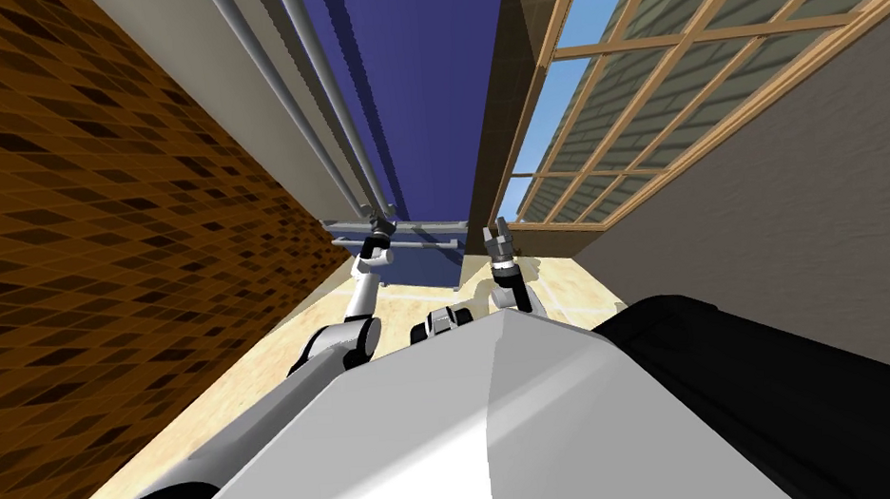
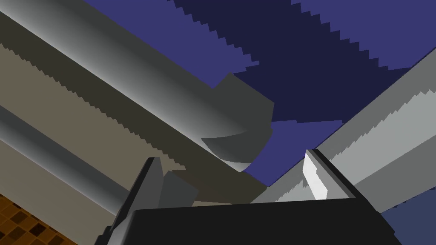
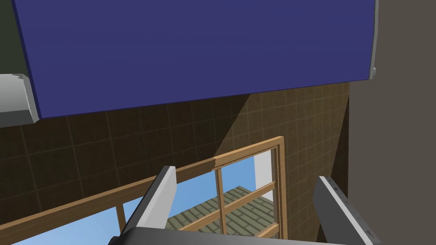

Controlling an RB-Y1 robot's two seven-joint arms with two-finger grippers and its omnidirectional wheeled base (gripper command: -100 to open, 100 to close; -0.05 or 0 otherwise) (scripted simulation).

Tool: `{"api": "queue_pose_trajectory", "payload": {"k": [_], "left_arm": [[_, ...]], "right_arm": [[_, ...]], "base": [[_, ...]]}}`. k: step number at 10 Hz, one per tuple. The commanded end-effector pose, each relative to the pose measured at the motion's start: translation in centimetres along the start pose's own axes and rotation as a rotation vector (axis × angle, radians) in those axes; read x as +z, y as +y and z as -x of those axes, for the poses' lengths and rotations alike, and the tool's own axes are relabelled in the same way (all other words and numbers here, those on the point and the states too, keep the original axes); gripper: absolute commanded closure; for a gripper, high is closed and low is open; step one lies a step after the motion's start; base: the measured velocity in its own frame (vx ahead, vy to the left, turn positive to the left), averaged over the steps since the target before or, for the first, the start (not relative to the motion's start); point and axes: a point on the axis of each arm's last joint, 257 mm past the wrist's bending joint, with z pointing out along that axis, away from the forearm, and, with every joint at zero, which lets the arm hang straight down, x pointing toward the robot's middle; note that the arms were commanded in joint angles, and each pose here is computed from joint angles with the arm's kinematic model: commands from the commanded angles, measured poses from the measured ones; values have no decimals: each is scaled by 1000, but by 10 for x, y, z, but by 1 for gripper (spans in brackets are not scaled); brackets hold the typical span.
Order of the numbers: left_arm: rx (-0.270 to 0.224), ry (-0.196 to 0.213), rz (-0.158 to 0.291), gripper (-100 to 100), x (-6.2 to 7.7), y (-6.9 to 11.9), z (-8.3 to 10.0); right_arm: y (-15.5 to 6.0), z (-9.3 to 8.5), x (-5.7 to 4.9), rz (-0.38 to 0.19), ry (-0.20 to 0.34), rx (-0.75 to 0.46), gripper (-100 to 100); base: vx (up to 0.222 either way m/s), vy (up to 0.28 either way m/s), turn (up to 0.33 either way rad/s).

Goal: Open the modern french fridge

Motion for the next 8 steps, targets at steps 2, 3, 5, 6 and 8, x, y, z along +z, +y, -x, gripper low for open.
{"api": "queue_pose_trajectory", "payload": {"k": [2,3,5,6,8], "left_arm": [[-73,-27,33,-100,24,0,-2],[-99,-35,38,-100,31,-2,-3],[-124,-49,51,-100,39,-1,-2],[-124,-57,59,-100,38,3,2],[-169,-78,71,-100,49,0,3]], "right_arm": [[0,0,0,0,0,0,0],[0,0,0,0,0,0,0],[0,0,0,0,0,0,0],[0,0,0,0,0,0,0],[0,0,0,0,0,0,0]], "base": [[-11,-52,49],[-15,-64,86],[-15,-46,43],[-14,-34,28],[-22,-47,67]]}}
